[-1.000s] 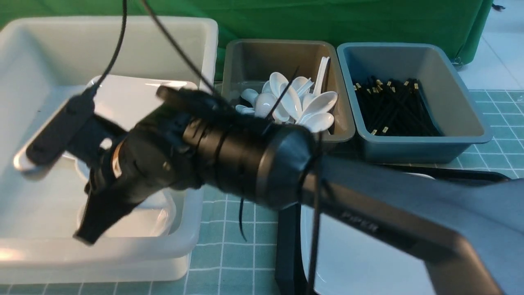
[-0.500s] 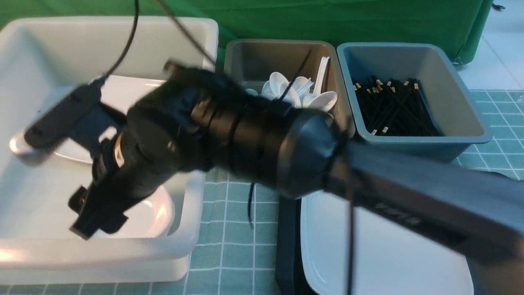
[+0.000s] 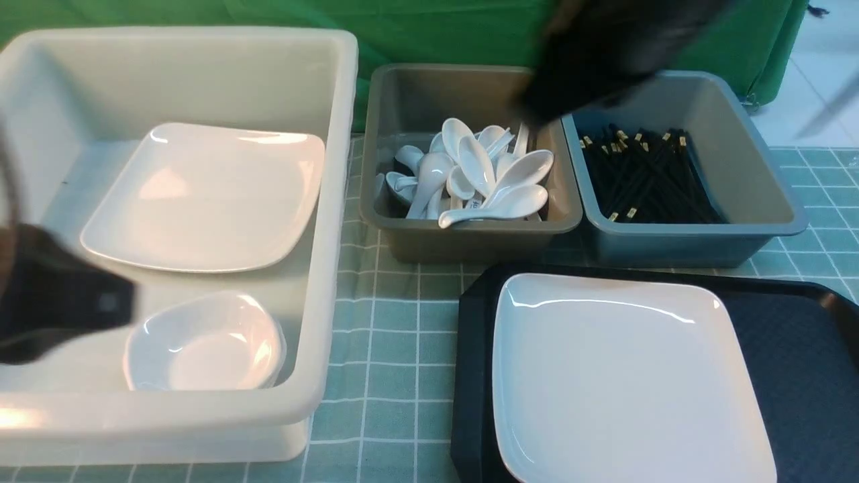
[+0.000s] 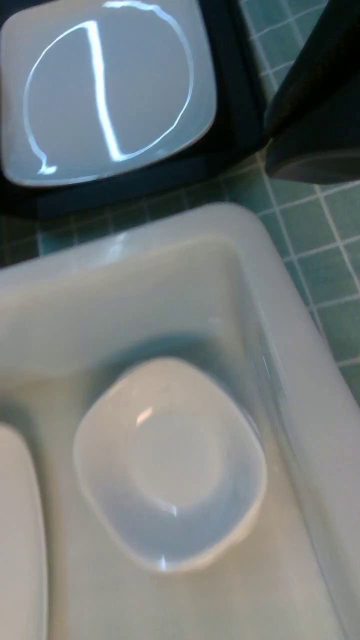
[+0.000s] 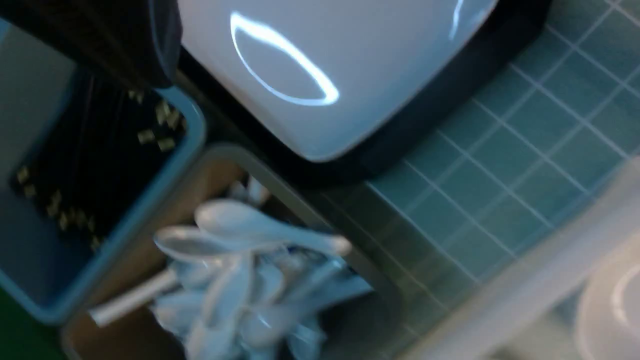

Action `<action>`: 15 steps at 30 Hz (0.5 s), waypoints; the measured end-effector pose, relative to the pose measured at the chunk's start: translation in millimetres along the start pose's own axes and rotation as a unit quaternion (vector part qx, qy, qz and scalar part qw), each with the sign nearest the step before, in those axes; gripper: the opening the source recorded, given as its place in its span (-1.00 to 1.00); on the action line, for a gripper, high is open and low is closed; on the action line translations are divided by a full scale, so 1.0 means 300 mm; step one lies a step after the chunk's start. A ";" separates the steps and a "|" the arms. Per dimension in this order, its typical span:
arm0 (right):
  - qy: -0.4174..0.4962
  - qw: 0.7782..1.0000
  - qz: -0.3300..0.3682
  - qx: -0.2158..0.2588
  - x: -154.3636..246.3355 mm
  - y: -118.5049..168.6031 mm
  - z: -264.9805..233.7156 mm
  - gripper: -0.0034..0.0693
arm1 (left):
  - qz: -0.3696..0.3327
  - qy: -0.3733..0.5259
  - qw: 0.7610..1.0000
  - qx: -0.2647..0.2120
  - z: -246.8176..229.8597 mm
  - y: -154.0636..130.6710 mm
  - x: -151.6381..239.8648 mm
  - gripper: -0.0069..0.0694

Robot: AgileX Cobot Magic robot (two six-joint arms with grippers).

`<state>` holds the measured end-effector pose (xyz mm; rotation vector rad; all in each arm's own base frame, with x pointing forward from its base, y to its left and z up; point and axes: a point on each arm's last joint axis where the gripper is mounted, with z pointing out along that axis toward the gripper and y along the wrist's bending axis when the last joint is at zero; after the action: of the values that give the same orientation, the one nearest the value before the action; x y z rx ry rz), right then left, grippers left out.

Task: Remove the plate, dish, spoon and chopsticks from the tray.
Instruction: Use the right arm to move the plate from left to right

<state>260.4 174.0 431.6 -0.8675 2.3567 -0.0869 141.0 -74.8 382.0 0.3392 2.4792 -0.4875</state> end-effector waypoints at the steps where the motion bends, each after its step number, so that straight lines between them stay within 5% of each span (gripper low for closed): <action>1: 0.005 1.000 0.023 -0.001 0.037 -0.038 -0.012 -0.86 | 0.002 0.010 1.000 0.018 0.023 -0.009 -0.010 -0.79; 7: 0.130 0.973 0.188 -0.016 0.370 -0.220 0.115 -0.78 | 0.042 0.075 0.993 0.080 0.212 -0.072 -0.061 -0.79; 10: 0.173 0.944 0.273 -0.063 0.546 -0.243 0.238 -0.43 | 0.068 0.095 0.988 0.097 0.301 -0.132 -0.062 -0.79; 12: 0.179 0.923 0.325 -0.100 0.668 -0.220 0.358 -0.01 | 0.064 0.110 0.986 0.108 0.395 -0.192 -0.058 -0.79; 15: 0.182 0.913 0.352 -0.102 0.735 -0.203 0.451 0.30 | 0.061 0.121 0.985 0.110 0.462 -0.217 -0.053 -0.79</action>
<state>241.6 12.2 221.5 -0.0346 2.9271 0.3259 200.2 -192.9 303.0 0.6696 2.6213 -0.7078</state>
